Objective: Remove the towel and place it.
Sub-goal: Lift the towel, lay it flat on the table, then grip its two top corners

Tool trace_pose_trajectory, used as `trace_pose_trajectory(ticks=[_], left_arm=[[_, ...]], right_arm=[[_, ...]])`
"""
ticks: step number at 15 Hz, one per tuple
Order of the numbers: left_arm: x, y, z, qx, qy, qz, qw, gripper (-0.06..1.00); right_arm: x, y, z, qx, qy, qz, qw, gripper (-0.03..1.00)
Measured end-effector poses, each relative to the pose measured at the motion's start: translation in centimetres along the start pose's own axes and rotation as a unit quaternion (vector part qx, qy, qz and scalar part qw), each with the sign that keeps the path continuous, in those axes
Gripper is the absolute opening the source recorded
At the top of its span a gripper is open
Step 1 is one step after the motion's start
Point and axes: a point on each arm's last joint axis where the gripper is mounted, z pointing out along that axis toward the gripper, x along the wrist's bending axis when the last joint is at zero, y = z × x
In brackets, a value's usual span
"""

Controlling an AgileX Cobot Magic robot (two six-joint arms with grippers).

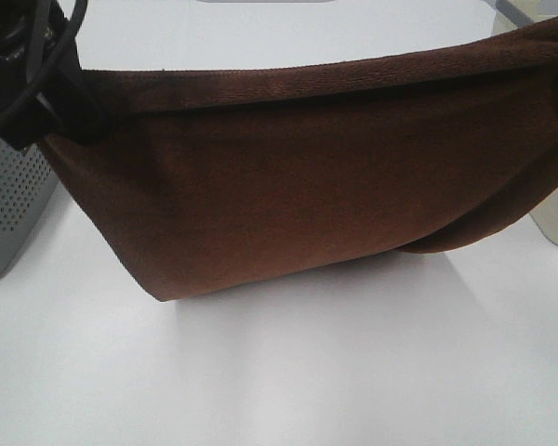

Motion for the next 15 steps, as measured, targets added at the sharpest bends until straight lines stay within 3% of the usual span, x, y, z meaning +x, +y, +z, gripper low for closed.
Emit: trace_pose_trajectory(ticks=[3,9,15], left_arm=[[-1.1,-1.5,1.5,0.024,-0.04,-0.013,0.999,0.0],[-3.9,-5.2,4.5,0.078,-0.133,-0.061,0.986,0.0],[-6.0,-7.2,7.9,0.139,-0.225,-0.129,0.956,0.0]], right_arm=[[0.7,-0.6,0.2,-0.004,0.031,0.036,0.999,0.01],[2.5,-6.6,3.6,0.066,0.096,0.111,0.987,0.01],[2.4,-10.0,7.7,0.165,0.114,0.167,0.965,0.01]])
